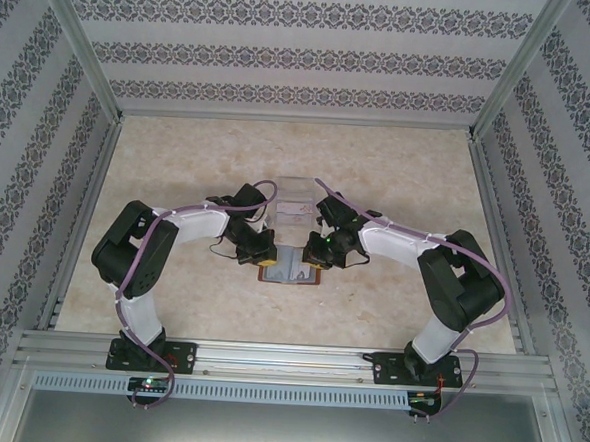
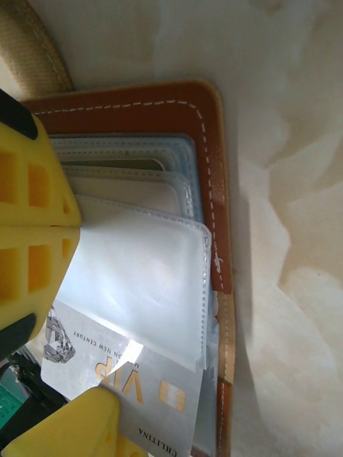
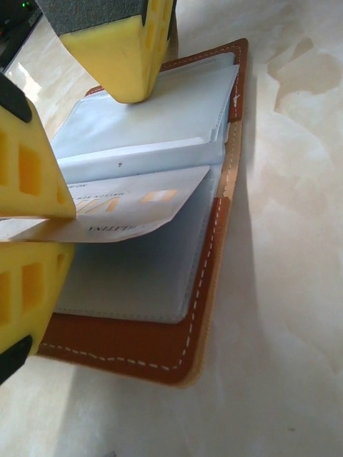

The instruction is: Take the credit cards out of the card holder

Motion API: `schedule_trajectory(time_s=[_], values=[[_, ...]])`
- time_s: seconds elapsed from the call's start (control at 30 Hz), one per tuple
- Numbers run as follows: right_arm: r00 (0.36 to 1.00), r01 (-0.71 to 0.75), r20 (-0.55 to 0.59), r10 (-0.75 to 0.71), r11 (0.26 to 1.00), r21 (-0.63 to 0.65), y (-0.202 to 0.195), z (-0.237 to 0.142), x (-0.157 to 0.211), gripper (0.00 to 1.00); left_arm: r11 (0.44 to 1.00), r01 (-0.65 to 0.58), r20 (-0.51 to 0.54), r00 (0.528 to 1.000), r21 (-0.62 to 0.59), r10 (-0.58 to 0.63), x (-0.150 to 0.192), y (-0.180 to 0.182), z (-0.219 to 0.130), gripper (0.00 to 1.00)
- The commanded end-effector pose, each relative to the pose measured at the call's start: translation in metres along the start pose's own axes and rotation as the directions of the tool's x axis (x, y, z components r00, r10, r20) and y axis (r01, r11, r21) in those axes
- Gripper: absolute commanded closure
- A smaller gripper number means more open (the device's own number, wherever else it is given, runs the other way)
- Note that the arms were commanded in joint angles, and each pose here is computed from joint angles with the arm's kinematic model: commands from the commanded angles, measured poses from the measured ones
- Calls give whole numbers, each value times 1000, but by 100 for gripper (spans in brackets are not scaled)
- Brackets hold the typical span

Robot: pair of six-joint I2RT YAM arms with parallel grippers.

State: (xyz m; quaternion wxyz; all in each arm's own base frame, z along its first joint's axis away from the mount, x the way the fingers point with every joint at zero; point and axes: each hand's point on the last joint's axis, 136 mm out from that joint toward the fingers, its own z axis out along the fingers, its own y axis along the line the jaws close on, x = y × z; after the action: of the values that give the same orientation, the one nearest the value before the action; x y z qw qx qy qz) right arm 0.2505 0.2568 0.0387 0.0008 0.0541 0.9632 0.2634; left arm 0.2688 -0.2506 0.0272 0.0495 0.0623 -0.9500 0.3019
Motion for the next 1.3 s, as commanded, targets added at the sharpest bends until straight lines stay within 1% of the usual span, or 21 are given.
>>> schedule_trajectory(time_s=[0.0, 0.2, 0.53, 0.7, 0.87, 1.03, 1.1, 1.2, 1.27], values=[[1000, -4, -8, 4, 1000, -9, 3, -5, 8, 88, 997, 8, -24, 1000, -73, -10, 9, 17, 7, 100], [1000, 6, 8, -6, 1000, -9, 5, -9, 5, 92, 997, 9, -18, 1000, -74, -10, 9, 16, 5, 100], [998, 52, 42, -51, 999, -12, 12, -26, 2, 95, 998, -2, 3, 1000, -70, 2, 10, 10, -6, 100], [993, 98, 66, -96, 995, -24, 19, -37, -2, 95, 998, -13, 25, 1000, -60, 14, 7, 3, -15, 96], [986, 134, 97, -133, 991, -11, 21, -49, -10, 97, 997, -23, 45, 999, -68, 26, 6, 0, -23, 95], [957, 267, 122, -264, 964, -10, 31, -62, -16, 100, 997, -33, 74, 997, -74, 39, 5, -2, -31, 94], [934, 337, 130, -334, 942, 1, 35, -67, -19, 100, 996, -38, 84, 996, -80, 44, 4, -2, -33, 93], [899, 428, 123, -421, 903, -33, 47, -72, -22, 100, 996, -40, 86, 995, -83, 47, 4, 0, -33, 94], [864, 497, 116, -491, 868, -27, 52, -74, -25, 100, 995, -39, 90, 995, -91, 47, 4, 2, -33, 93]])
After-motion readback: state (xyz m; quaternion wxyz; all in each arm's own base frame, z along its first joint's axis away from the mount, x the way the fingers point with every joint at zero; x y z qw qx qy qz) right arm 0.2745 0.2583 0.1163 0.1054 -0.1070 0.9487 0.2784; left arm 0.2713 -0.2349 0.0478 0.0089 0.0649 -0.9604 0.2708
